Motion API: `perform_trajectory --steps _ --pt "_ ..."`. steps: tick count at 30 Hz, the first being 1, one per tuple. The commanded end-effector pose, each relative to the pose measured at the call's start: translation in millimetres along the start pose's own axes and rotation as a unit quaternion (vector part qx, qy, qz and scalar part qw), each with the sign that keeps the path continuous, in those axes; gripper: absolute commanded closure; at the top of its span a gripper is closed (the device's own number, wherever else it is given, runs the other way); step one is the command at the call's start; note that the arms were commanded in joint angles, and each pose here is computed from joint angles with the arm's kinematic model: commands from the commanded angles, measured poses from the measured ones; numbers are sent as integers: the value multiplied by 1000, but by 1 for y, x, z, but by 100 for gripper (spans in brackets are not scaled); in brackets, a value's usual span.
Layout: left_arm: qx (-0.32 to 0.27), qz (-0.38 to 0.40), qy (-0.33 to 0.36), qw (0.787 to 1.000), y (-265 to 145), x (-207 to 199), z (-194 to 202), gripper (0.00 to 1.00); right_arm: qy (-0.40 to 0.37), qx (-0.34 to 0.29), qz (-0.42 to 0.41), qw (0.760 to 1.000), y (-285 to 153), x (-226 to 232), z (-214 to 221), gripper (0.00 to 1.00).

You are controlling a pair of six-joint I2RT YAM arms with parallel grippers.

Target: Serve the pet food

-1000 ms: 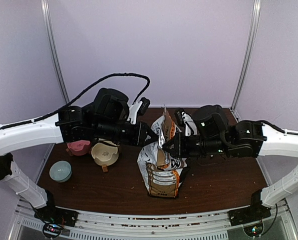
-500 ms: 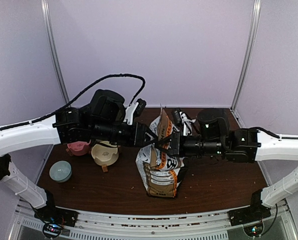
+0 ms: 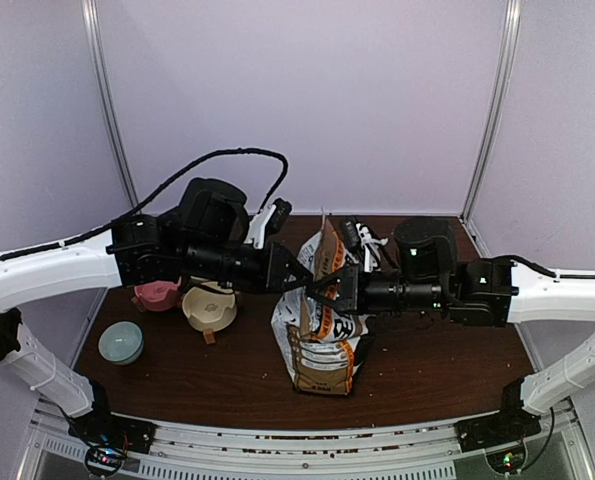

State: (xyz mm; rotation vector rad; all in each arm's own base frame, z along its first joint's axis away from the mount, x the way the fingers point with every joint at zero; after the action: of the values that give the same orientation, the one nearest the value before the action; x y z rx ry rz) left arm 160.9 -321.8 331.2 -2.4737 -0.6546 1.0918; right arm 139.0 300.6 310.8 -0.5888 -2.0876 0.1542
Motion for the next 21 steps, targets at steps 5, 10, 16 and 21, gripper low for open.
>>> perform_trajectory --steps 5,10,16,21 --pt "24 33 -4 999 10 -1 0 82 -31 8 -30 999 4 8 -2 100" --pt "43 33 -8 999 18 1 2 85 -42 17 -25 999 5 8 -1 100" --pt "54 25 -13 998 23 3 4 100 -51 22 -11 998 7 6 0 100" --pt "43 -14 -17 999 17 9 4 100 -61 12 42 997 5 0 0 100"
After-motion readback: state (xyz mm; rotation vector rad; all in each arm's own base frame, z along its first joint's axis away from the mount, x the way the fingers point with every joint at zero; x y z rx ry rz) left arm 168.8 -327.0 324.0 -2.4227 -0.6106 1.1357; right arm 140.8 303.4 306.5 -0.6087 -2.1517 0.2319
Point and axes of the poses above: each gripper's point midway between its finger pads, its own y axis out along the fingers, its own x axis along the line the jaws close on, z = x × y, the point moved 10 cm from there along -y, back along the fingers, and after that the axes turned 4 degrees about y, right-handed, at the moved point
